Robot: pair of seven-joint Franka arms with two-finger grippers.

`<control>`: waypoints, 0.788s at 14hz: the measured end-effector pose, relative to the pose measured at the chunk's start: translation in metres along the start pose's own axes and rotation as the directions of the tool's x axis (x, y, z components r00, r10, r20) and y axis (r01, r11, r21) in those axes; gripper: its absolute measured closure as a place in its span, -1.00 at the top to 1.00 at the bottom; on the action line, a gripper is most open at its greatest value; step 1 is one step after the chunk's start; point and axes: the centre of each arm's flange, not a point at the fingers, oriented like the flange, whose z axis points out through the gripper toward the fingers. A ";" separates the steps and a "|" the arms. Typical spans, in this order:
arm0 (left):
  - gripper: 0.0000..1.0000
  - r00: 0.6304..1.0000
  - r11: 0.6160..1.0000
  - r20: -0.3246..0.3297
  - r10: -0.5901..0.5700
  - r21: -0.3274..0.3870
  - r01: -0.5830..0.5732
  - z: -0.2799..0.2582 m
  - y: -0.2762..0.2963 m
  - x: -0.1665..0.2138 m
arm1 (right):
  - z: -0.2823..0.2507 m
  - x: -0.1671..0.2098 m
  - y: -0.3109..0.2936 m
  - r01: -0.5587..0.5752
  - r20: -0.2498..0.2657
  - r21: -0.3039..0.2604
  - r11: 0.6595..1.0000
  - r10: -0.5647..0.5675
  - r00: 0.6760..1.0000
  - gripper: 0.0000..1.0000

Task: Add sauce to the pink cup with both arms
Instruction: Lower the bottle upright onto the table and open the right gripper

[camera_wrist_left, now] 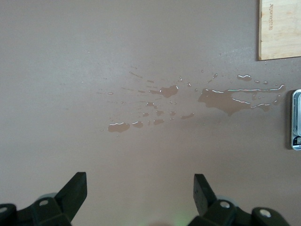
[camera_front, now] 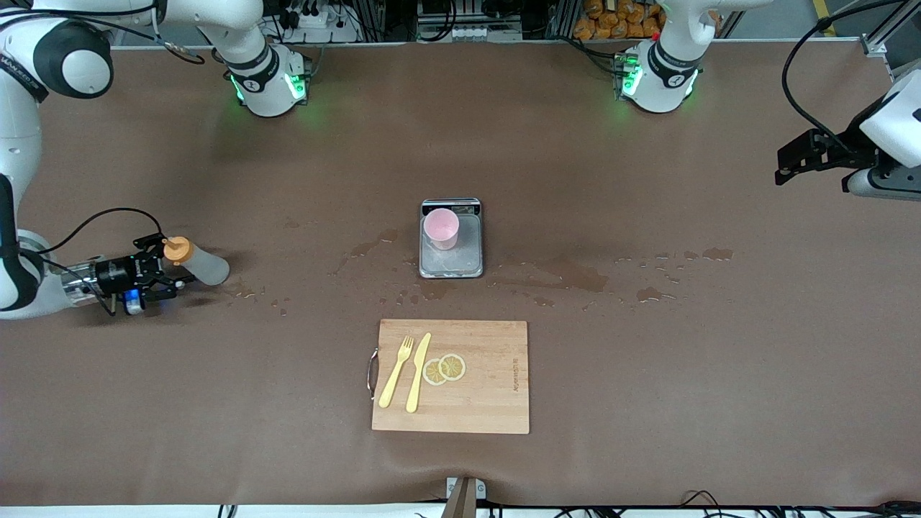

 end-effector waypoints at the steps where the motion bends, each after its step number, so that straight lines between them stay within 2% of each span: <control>1: 1.00 1.000 1.000 0.000 0.000 0.000 0.000 0.000 0.000 0.000 | -0.009 -0.010 -0.003 0.013 -0.032 -0.013 1.000 -0.013 0.999 1.00; 5: 1.00 1.000 1.000 0.000 0.000 0.000 0.000 0.000 0.000 0.000 | -0.041 -0.075 -0.021 0.086 -0.117 -0.055 0.995 -0.092 0.989 1.00; 9: 1.00 1.000 1.000 0.000 0.000 0.000 0.000 0.000 0.000 0.000 | -0.045 -0.110 -0.036 0.132 -0.135 -0.087 0.987 -0.143 0.980 1.00; 11: 1.00 1.000 1.000 -0.001 0.000 0.000 0.000 0.000 0.000 0.000 | -0.050 -0.137 -0.049 0.170 -0.176 -0.110 0.979 -0.187 0.966 1.00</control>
